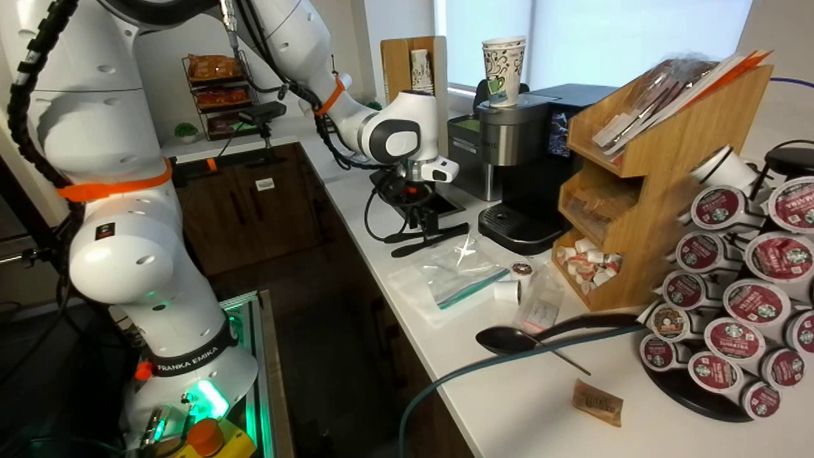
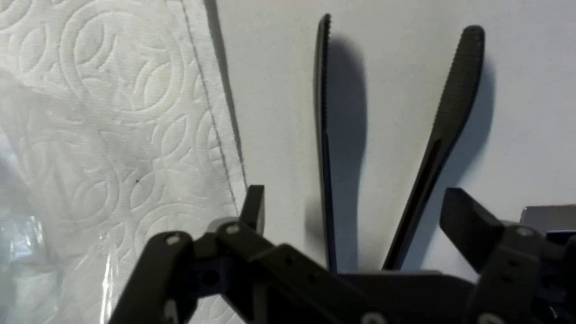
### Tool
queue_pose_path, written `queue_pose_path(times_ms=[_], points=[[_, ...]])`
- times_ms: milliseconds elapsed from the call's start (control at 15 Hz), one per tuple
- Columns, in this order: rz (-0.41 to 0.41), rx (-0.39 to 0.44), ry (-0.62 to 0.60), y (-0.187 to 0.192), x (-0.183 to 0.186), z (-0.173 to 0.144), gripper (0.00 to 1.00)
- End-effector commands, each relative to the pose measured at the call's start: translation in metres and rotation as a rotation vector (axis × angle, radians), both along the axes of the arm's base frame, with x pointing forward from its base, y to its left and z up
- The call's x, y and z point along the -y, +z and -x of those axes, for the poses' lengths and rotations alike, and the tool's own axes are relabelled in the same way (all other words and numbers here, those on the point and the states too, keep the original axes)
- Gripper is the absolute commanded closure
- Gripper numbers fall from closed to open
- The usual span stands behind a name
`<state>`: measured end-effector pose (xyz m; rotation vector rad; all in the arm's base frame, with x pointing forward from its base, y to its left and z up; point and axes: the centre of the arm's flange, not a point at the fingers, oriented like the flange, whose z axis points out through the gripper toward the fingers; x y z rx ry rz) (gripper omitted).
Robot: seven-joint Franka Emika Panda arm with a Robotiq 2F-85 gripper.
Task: Put the tongs on the brown holder
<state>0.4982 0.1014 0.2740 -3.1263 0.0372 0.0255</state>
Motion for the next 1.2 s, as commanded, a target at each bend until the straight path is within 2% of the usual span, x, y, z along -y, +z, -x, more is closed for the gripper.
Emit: queue_pose_path(times_ms=[0, 400, 733, 800, 867, 933, 1133], points=[[0.017, 0.022, -0.009, -0.008, -0.003, -0.003, 0.0], [-0.009, 0.087, -0.018, -0.01, -0.011, -0.007, 0.0], [-0.015, 0.091, -0.031, -0.019, -0.013, -0.01, 0.02], [-0.013, 0.092, -0.028, -0.021, -0.013, -0.01, 0.08], [-0.013, 0.094, -0.026, -0.023, -0.013, -0.01, 0.26], [-0.014, 0.096, -0.024, -0.024, -0.014, -0.011, 0.31], [-0.013, 0.096, -0.022, -0.026, -0.014, -0.011, 0.55]])
